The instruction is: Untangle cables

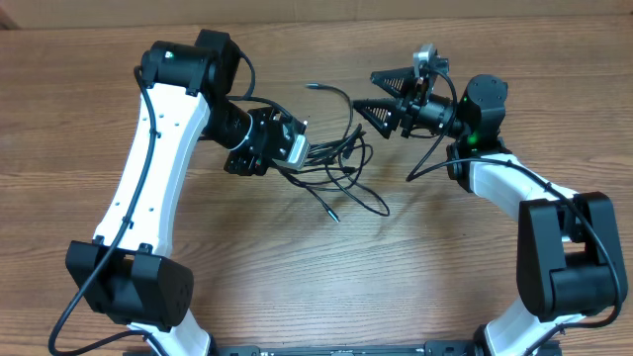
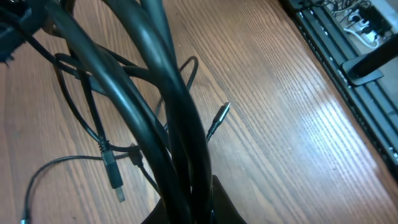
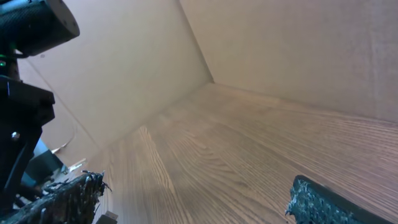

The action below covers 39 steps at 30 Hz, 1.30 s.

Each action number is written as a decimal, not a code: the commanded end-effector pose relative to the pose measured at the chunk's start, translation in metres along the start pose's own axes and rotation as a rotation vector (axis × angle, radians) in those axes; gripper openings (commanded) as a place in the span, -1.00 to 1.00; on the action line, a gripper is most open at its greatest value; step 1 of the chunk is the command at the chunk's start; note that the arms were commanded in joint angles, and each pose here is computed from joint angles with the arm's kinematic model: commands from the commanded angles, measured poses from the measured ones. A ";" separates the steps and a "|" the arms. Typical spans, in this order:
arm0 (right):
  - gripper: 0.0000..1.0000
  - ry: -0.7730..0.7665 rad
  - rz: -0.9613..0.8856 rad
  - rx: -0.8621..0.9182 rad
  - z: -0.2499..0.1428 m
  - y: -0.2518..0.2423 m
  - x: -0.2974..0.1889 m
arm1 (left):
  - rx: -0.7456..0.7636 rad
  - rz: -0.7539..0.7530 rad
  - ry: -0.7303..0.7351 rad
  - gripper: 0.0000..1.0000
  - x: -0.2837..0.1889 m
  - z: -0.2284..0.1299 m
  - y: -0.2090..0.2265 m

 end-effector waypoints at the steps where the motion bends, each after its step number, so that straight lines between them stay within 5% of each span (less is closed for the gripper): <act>1: 0.95 -0.010 0.024 -0.042 0.010 0.010 0.000 | 0.060 0.023 -0.035 -0.91 -0.003 0.006 0.003; 15: 1.00 -0.028 0.006 -0.056 0.014 0.007 -0.002 | 0.001 0.061 0.061 -0.92 -0.019 -0.024 0.004; 25: 1.00 0.055 0.231 -0.191 0.002 0.038 -0.004 | -0.003 0.077 0.041 -0.92 -0.018 -0.021 0.008; 39: 1.00 0.058 0.259 -0.207 0.000 0.046 0.003 | -0.034 0.034 0.028 -0.92 -0.001 -0.004 0.009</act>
Point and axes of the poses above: each gripper's point midway between its finger pads, its own x axis out along the fingers, its own y axis along the line the jaws close on, z = x × y, the point moved 4 cm from there along -x, back along the fingers, and after that the axes turned 2 degrees about x, right-handed, at the moved point
